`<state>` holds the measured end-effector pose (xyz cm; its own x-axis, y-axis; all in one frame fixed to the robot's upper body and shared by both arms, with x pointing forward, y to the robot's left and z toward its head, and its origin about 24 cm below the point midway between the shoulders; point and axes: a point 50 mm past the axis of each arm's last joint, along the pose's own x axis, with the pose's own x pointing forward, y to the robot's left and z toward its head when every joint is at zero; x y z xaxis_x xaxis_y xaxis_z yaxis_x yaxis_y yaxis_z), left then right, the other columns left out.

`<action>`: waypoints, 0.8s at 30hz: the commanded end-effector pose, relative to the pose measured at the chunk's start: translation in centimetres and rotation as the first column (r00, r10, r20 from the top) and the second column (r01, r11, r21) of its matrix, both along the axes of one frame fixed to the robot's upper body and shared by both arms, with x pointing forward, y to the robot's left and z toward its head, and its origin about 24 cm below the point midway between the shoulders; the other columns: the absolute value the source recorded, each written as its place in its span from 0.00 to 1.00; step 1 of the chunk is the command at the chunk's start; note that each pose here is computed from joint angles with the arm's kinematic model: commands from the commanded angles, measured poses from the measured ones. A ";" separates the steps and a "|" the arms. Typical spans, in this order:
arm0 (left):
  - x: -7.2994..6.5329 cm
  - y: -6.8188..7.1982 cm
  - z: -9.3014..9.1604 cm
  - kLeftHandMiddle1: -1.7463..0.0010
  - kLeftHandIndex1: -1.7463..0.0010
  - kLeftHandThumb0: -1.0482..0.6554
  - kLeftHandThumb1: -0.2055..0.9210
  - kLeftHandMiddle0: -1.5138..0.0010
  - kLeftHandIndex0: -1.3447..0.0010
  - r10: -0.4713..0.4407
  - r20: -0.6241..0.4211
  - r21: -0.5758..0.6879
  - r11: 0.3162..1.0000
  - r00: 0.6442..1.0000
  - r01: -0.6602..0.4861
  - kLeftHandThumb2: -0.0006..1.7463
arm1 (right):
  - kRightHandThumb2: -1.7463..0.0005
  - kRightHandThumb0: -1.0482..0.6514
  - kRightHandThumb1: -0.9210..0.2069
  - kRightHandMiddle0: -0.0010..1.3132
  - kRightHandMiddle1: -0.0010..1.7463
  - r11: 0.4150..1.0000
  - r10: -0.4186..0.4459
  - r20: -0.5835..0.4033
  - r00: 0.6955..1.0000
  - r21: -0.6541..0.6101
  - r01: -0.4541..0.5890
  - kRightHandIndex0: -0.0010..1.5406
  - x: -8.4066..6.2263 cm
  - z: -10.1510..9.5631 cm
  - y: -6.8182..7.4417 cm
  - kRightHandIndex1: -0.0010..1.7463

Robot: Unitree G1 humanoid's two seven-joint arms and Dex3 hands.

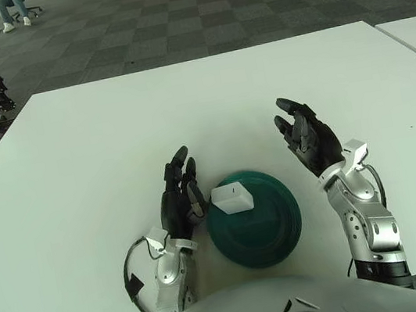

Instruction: Put the charger into the plate.

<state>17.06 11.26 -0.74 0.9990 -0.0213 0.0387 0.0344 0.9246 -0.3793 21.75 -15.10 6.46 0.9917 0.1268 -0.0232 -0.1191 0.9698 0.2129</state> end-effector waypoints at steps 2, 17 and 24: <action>-2.8 0.9 -3.3 0.99 0.63 0.01 1.00 0.80 1.00 0.053 -0.210 -0.030 0.998 0.976 -0.061 0.55 | 0.50 0.02 0.00 0.00 0.36 0.999 -0.019 -0.026 0.999 -0.037 0.018 0.00 -1.1 -1.5 -1.0 0.00; -3.4 1.3 -3.0 1.00 0.60 0.04 1.00 0.81 1.00 0.081 -0.216 -0.031 0.995 0.973 -0.090 0.57 | 0.48 0.08 0.00 0.00 0.39 0.999 -0.037 -0.110 0.993 -0.012 0.036 0.08 -2.8 -5.7 -2.8 0.03; -3.7 1.1 -3.1 1.00 0.62 0.05 1.00 0.82 1.00 0.077 -0.232 -0.049 0.995 0.970 -0.091 0.58 | 0.46 0.08 0.00 0.00 0.32 0.998 -0.033 -0.118 0.993 -0.057 0.027 0.07 -2.9 -7.3 -3.2 0.01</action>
